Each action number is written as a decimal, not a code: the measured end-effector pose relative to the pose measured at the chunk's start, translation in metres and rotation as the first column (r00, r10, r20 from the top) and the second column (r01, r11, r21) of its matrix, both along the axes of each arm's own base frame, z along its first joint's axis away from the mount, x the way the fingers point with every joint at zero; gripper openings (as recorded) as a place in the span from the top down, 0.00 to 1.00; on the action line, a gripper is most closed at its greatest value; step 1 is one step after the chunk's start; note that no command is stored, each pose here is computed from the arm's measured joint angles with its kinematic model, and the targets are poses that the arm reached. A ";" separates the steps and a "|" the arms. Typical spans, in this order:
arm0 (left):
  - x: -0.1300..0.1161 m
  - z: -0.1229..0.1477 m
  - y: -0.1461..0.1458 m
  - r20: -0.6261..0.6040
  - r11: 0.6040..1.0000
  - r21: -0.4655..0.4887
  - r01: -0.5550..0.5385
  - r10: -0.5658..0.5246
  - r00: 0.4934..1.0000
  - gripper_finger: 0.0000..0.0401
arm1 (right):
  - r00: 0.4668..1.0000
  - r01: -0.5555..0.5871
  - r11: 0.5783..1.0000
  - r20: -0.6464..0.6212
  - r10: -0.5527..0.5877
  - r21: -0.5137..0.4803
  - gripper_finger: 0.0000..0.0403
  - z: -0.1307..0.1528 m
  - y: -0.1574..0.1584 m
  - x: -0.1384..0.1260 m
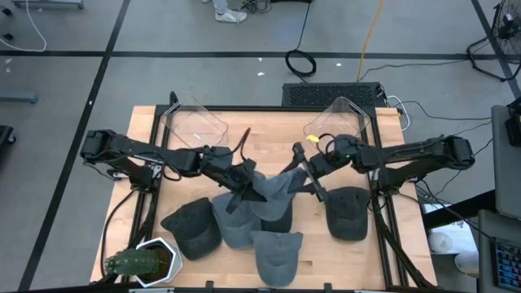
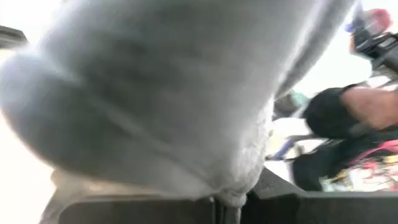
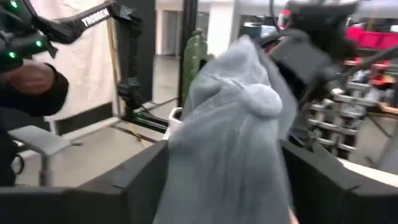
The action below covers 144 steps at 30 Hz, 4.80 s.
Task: Pick & Place hat
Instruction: Put the right blue cap into the left transparent bin
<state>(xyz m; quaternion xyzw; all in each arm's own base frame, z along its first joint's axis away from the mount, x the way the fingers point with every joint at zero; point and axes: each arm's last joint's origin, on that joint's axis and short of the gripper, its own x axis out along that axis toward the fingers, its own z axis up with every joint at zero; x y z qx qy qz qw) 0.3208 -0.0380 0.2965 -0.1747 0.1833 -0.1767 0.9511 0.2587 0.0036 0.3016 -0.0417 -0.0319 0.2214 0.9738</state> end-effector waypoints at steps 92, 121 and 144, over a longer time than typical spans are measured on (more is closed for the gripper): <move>-0.233 -0.132 0.145 -0.023 0.467 0.008 -0.884 0.884 0.467 0.36 | 0.982 0.159 0.987 -0.106 -0.156 0.021 0.18 0.001 -0.006 -0.013; -0.241 -0.086 0.138 -0.349 0.403 0.152 -0.903 0.876 0.332 0.13 | 0.983 0.164 0.986 -0.084 -0.161 0.024 0.18 0.003 -0.007 -0.013; -0.239 -0.099 0.136 -0.528 0.383 -0.043 -0.923 0.775 0.347 0.13 | 0.984 0.163 0.986 -0.073 -0.161 0.025 0.18 0.004 -0.007 -0.013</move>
